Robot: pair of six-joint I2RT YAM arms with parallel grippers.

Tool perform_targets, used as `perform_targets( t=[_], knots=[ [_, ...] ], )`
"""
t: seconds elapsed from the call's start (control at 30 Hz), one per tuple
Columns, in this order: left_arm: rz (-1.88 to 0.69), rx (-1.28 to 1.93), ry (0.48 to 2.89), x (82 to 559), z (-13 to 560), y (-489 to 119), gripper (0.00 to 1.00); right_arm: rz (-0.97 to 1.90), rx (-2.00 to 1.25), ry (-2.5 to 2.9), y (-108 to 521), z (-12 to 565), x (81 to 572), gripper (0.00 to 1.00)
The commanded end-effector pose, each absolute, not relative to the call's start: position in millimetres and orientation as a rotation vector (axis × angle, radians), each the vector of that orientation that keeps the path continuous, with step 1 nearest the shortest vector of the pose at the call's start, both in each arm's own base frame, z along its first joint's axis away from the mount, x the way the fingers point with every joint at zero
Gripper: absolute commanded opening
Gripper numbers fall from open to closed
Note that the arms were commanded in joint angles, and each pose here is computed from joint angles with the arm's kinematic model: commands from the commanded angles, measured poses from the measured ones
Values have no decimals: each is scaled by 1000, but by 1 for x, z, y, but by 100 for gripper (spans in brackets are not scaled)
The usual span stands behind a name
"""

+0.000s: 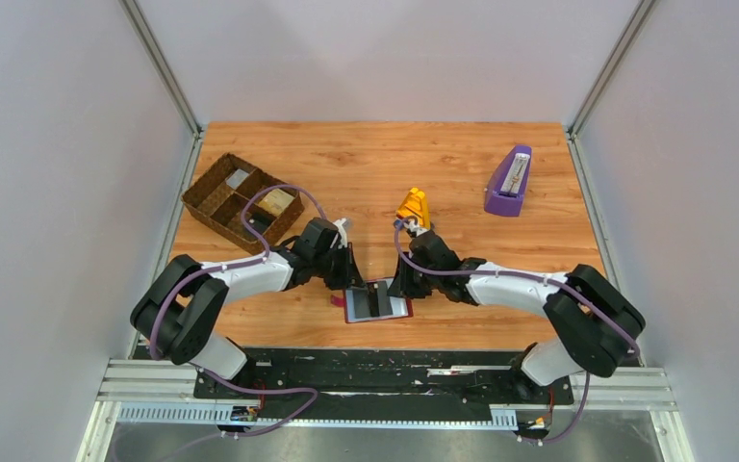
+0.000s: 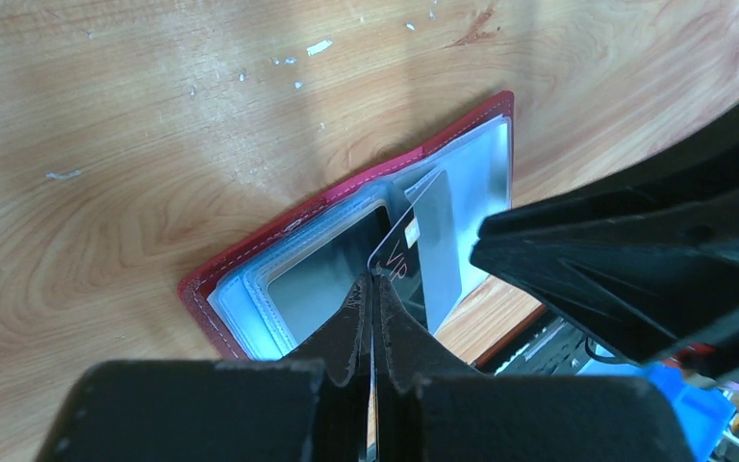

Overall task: Take the credit cards out of the card holder
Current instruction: Remove the credit card from the card holder.

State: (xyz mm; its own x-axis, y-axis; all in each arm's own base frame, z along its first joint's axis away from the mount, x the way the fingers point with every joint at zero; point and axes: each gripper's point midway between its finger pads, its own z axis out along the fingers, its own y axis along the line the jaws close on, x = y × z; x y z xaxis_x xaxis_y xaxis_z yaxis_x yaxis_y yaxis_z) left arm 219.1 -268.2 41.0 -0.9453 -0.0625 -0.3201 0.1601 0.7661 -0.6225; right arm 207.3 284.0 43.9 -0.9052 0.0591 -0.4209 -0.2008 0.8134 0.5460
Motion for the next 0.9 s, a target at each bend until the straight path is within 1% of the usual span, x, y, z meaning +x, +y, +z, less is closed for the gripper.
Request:
perform_targets(
  t=[0.0, 0.2, 0.4, 0.43, 0.57, 0.8, 0.87],
  knots=[
    [-1039, 114, 2558, 226, 60, -276, 0, 881, -165, 2530, 302, 48, 221, 20],
    [-1130, 127, 2504, 228, 67, -287, 0, 884, -148, 2549, 303, 34, 219, 19],
    [-1207, 124, 2468, 226, 68, -294, 15, 857, -125, 2576, 297, 23, 215, 17],
    [-1214, 121, 2462, 227, 69, -295, 19, 855, -123, 2578, 296, 22, 215, 17],
    [-1227, 117, 2464, 226, 65, -296, 28, 850, -114, 2587, 294, 18, 213, 17],
    [-1230, 107, 2475, 226, 57, -296, 36, 847, -107, 2586, 293, 17, 213, 16],
    [-1234, 112, 2476, 225, 56, -297, 37, 841, -104, 2590, 292, 16, 212, 16]
  ],
)
